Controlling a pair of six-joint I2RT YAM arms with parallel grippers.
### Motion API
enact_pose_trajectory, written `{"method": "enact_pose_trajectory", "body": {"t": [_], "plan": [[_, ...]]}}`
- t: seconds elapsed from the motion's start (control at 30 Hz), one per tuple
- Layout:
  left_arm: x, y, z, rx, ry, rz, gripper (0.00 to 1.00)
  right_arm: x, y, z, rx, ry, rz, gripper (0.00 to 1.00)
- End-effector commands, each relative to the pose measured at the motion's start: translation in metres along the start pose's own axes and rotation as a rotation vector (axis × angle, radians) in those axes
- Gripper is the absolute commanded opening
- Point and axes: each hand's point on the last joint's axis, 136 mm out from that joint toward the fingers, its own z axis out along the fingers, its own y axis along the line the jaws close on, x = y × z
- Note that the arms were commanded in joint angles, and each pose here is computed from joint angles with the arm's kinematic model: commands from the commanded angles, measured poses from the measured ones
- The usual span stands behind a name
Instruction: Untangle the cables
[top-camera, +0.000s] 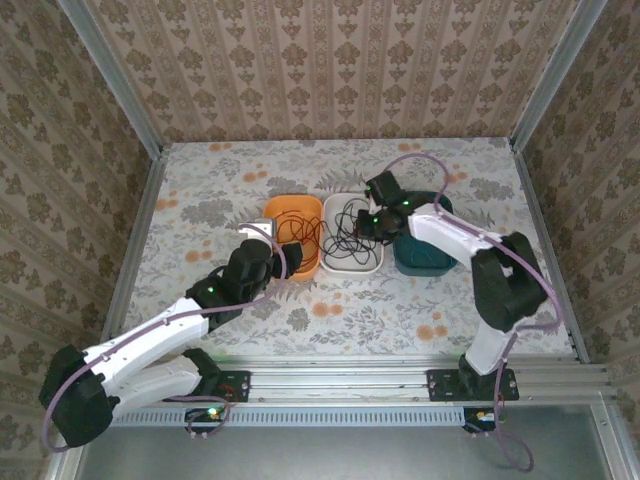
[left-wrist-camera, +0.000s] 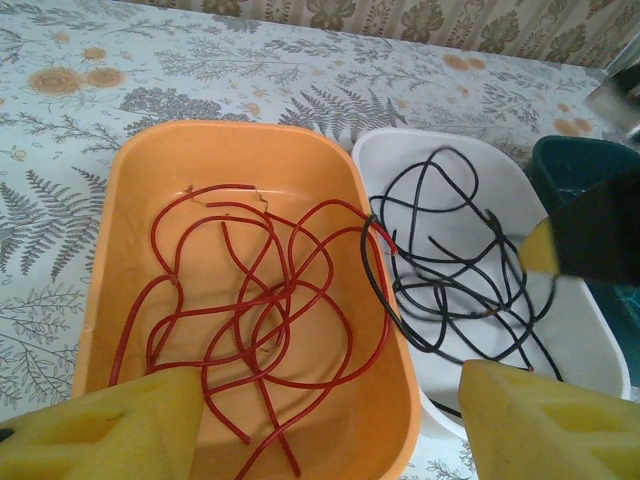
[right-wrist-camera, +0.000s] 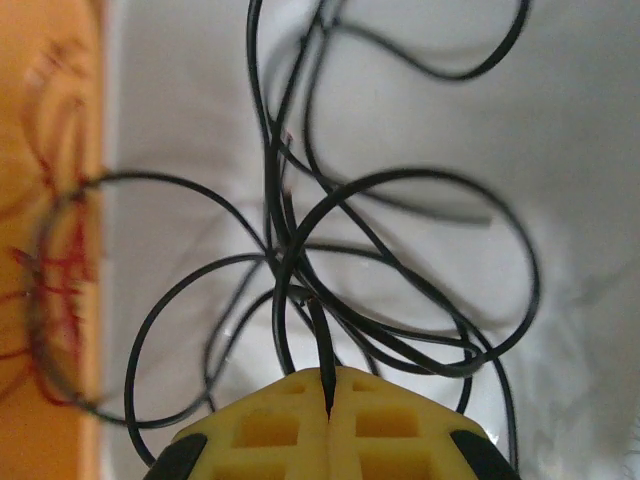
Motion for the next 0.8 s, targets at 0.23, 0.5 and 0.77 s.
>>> {"method": "enact_pose_trajectory", "body": {"t": [0.23,0.5,0.77], "plan": [[-0.009,0.016,-0.009,-0.072,-0.025,-0.001,0.70,-0.025,0.008,-0.045,0.067,-0.129,-0.049,0.41],[-0.023,0.060,-0.026,-0.272,-0.113,-0.024,0.71,-0.052,-0.019,-0.141,0.124,-0.444,0.018,0.62],[-0.037,0.146,-0.085,-0.684,-0.211,0.090,1.00,-0.025,-0.117,-0.220,0.353,-0.847,0.098,1.00]]}}
